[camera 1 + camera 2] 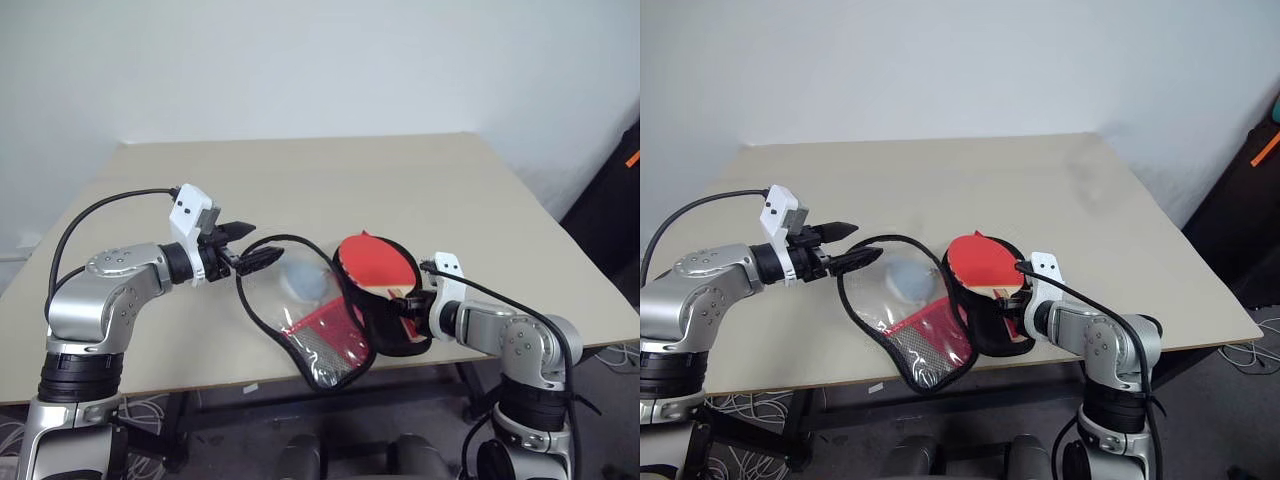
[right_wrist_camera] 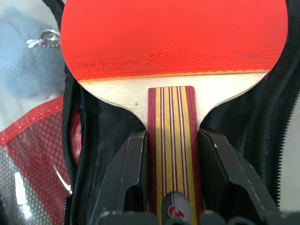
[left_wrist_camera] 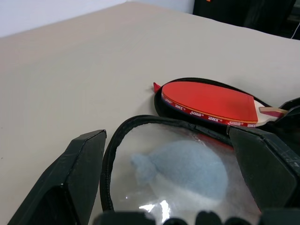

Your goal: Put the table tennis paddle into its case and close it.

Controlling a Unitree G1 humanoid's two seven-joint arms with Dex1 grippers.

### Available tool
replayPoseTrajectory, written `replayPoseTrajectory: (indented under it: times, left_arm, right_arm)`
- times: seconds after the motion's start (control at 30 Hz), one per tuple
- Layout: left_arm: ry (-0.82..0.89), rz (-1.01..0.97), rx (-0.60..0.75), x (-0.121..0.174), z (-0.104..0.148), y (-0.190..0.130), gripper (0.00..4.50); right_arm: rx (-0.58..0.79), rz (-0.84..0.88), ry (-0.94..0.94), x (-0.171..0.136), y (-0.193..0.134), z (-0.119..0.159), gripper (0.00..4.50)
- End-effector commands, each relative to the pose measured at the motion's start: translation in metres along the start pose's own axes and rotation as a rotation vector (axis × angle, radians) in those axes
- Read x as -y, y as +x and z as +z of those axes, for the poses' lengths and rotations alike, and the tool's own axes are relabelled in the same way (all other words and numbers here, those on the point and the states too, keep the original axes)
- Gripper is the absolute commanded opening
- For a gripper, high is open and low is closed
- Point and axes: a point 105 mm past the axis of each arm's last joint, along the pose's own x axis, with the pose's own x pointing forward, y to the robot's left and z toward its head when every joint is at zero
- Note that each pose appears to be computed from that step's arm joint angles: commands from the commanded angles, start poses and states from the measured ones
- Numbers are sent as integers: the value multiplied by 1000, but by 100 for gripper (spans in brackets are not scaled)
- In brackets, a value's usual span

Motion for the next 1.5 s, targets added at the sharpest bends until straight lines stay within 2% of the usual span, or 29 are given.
replayPoseTrajectory:
  times: [0.03,0.47,0.73,0.8,0.9,1.07,1.17,1.3,1.5]
  left_arm:
    - [48,-2,22,0,15,0,450]
    - [50,-8,25,-1,17,2,450]
    - [60,5,23,-8,19,-1,450]
    - [63,9,25,-10,20,-2,450]
    - [71,35,30,-17,23,-8,450]
    - [72,111,28,-37,23,-34,450]
    - [60,182,-14,-53,10,-54,450]
    - [5,266,-32,-69,-11,-70,450]
    - [-63,250,-53,-57,-40,-59,243]
  right_arm:
    - [53,-77,-17,9,-4,13,114]
    - [40,-110,-50,3,-1,14,114]
    - [38,-113,-62,-5,2,16,392]
    - [45,-112,-85,-4,-1,20,447]
    - [89,-79,-144,-3,-10,38,447]
    - [203,29,-295,0,-44,90,447]
    - [255,8,-348,14,-61,117,447]
    - [292,-51,-366,36,-70,139,447]
    - [303,-60,-379,44,-68,146,450]
